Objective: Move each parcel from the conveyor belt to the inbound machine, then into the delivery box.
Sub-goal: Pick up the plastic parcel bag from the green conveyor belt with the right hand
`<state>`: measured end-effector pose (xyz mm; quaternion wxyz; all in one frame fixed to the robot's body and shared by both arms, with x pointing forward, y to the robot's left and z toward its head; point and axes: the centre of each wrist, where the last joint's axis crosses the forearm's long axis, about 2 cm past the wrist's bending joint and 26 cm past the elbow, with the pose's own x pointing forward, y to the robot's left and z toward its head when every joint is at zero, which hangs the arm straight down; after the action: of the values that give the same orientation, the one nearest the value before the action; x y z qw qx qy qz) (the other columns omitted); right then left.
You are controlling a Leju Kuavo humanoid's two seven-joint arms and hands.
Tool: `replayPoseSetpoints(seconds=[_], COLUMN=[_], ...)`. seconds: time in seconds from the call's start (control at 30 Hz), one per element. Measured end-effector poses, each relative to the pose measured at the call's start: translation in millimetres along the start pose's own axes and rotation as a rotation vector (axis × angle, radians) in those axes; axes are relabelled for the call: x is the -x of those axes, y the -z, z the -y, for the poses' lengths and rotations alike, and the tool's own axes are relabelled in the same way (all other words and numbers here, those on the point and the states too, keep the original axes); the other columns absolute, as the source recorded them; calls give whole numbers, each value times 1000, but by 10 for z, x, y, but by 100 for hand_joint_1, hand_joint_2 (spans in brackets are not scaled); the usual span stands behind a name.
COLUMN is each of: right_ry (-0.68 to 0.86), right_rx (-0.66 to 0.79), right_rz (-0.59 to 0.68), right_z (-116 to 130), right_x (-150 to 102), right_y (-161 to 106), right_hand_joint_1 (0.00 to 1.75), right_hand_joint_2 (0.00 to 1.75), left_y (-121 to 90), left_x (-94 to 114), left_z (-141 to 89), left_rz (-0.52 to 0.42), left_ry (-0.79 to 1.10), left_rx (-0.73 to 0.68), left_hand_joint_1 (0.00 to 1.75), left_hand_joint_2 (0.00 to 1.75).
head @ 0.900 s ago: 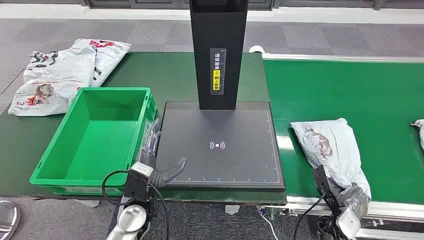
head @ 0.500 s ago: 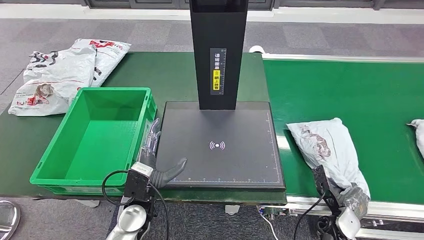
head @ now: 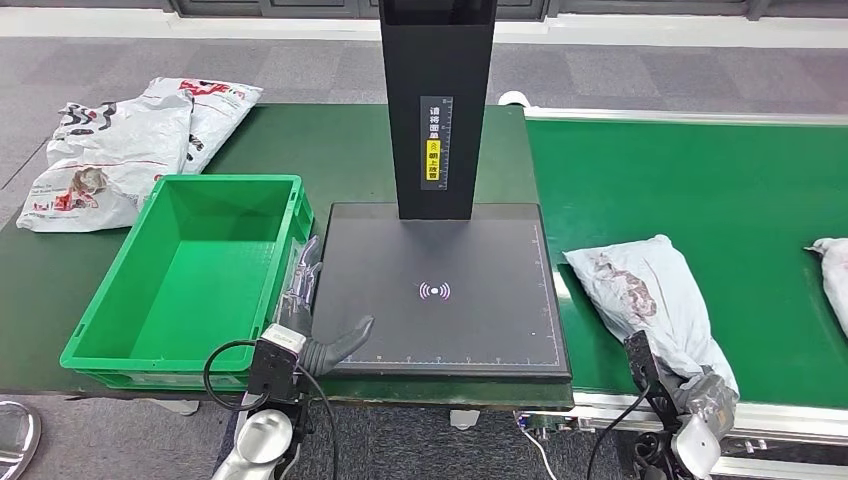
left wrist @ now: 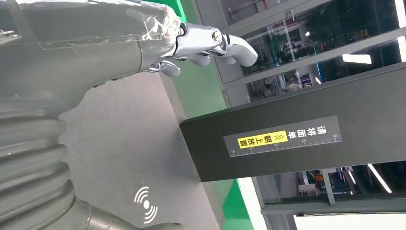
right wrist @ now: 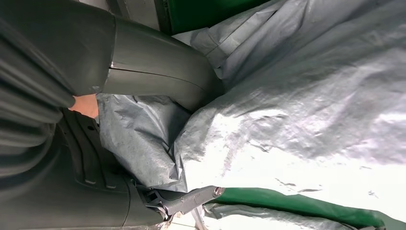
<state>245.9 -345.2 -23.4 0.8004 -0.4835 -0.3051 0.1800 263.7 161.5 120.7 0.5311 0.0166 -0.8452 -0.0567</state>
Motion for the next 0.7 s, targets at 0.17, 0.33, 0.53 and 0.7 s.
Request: replayPoseSetpoints(seconds=[0.17,0.33,0.53,0.7], right_ry=[0,202,519,605], right_rx=[0,101,533,602], right_rz=[0,163,897,1051], right_z=[-1,120,1076,1243], right_x=[0,-157,-1656,-1816], right_y=[0,-18,-488,-733], right_hand_joint_1=[175,175,175,175], right_hand_joint_2=[175,175,175,175], left_y=[0,47,215,207], left_x=[0,4,26,48], left_z=[0,11,75,87], left_rz=[0,17,40,29], left_ry=[0,-15,-43,-46], left_rx=[0,-10,-35,-33], left_hand_joint_1=[0,0,0,0], left_hand_joint_2=[175,175,175,175])
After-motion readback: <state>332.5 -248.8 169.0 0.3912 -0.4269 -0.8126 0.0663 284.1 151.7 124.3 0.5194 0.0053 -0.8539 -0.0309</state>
